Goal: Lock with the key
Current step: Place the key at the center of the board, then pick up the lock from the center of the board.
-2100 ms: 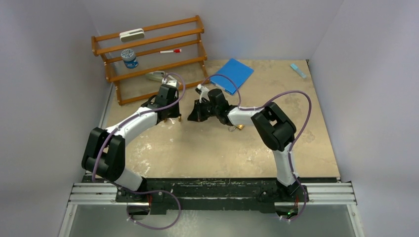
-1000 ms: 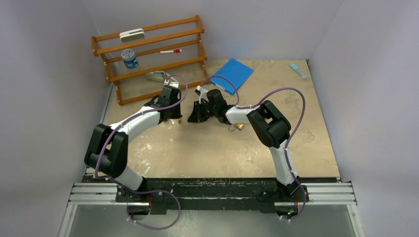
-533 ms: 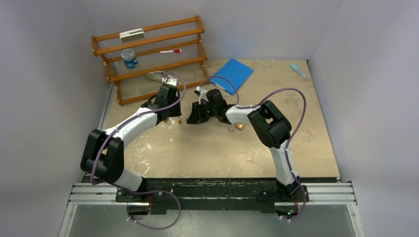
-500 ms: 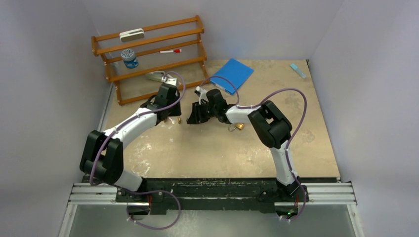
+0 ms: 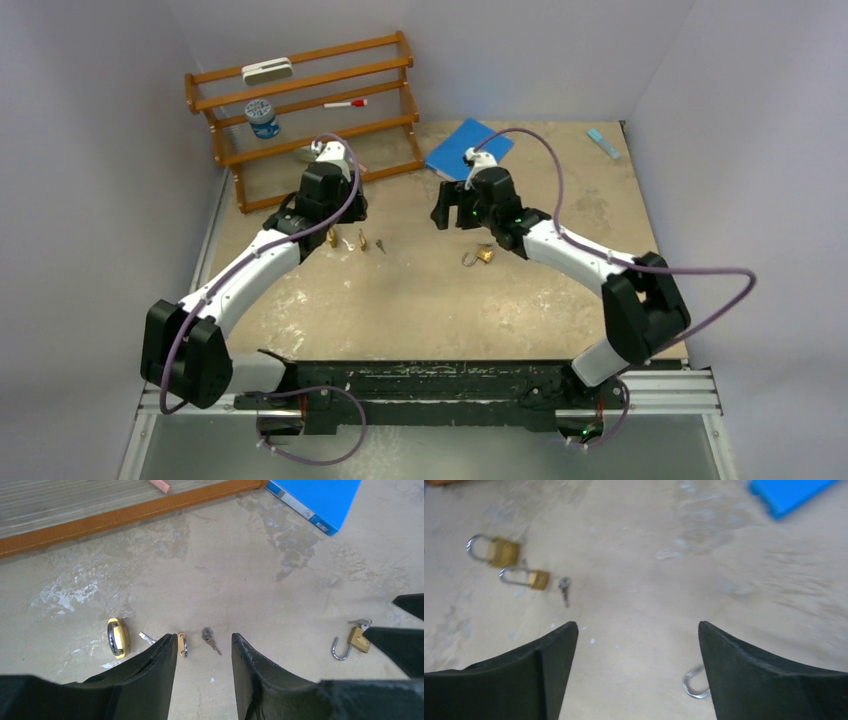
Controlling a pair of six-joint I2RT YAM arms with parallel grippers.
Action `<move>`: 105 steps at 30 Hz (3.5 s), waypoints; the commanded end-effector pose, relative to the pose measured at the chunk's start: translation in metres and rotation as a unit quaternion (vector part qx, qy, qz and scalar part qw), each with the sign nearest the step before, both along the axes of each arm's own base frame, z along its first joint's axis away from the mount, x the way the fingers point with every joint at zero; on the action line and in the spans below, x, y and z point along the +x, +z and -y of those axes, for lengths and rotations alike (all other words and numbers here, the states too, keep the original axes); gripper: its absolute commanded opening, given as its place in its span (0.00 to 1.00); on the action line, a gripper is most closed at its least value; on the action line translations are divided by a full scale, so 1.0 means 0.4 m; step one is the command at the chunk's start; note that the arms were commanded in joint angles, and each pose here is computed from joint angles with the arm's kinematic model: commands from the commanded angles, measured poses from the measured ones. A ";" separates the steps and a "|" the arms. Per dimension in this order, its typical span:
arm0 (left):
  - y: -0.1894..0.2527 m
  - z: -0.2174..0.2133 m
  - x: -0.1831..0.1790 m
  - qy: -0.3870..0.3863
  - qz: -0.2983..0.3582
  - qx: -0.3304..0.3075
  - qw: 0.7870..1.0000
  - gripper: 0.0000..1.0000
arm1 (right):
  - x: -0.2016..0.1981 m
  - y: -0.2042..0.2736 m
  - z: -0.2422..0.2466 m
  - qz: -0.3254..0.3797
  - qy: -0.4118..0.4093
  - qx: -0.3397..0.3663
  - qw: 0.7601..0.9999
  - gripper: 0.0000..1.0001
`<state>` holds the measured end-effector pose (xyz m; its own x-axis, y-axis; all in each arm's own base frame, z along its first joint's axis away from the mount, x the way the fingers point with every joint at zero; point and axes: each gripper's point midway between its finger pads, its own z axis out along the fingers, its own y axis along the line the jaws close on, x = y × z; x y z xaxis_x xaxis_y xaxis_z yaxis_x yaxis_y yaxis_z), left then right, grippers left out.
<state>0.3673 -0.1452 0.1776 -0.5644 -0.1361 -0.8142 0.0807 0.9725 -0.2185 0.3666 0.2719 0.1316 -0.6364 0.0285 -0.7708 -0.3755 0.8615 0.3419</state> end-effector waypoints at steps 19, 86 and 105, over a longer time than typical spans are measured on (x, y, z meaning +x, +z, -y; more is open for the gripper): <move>0.118 0.050 -0.024 -0.042 0.062 -0.072 0.995 0.45 | -0.121 -0.104 0.317 -0.211 -0.428 -0.034 0.878 0.82; 0.316 0.189 -0.146 -0.242 0.211 -0.107 0.941 0.47 | 0.041 0.113 0.150 -0.154 -0.228 0.082 0.958 0.00; 0.206 0.378 -0.249 -0.329 0.310 0.040 0.891 0.46 | -0.019 0.315 0.014 -0.113 -0.133 0.192 0.966 0.00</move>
